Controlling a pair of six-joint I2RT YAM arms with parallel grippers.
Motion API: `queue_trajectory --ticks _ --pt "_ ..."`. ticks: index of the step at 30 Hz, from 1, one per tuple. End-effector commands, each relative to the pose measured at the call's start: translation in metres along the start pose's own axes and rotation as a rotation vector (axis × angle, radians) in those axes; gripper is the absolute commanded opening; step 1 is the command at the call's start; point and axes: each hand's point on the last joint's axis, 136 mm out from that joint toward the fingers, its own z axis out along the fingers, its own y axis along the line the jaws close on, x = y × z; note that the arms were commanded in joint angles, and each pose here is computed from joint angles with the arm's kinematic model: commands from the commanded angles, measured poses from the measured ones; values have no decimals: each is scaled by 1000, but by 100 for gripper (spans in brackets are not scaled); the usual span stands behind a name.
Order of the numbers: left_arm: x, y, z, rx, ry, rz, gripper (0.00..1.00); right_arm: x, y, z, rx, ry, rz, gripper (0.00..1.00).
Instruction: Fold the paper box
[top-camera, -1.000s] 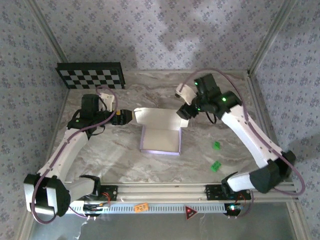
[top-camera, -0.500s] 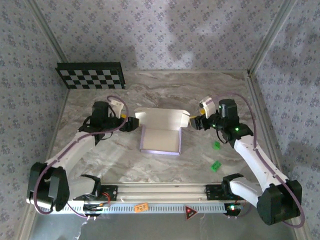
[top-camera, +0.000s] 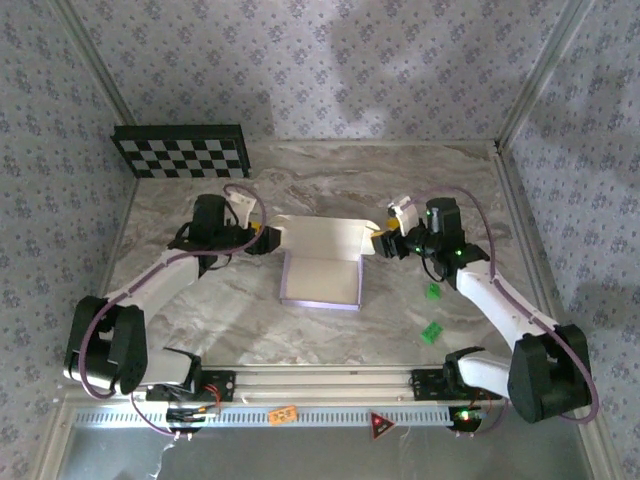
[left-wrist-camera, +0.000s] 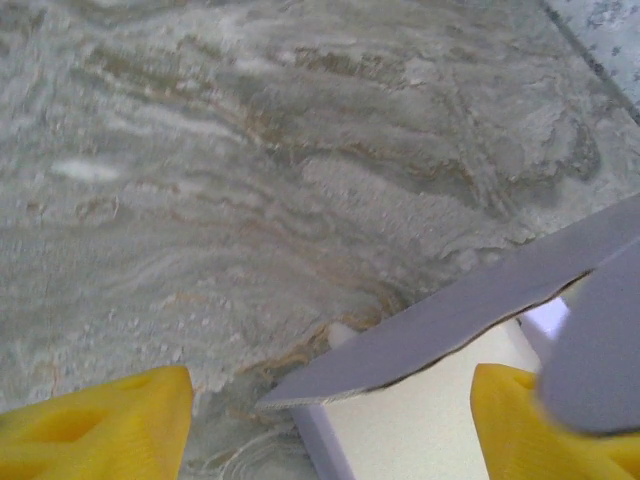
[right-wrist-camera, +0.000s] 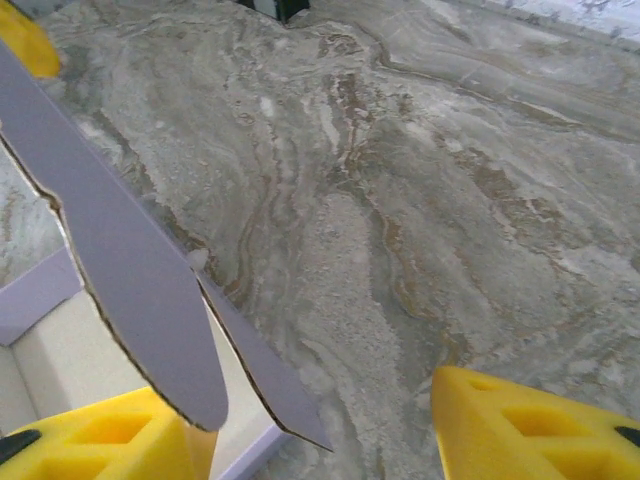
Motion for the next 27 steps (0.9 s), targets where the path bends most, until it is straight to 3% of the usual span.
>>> queue_trajectory --ticks 1,9,18,27 --pt "-15 -15 -6 41 -25 70 71 -17 10 1 -68 -42 -33 56" --pt "-12 -16 -4 47 -18 73 62 -12 16 6 -113 -8 -28 42" --pt "-10 -20 -4 63 3 72 41 -10 15 9 -99 16 -28 29" --pt "-4 -28 -5 89 21 65 26 -9 17 12 -79 35 -20 8"
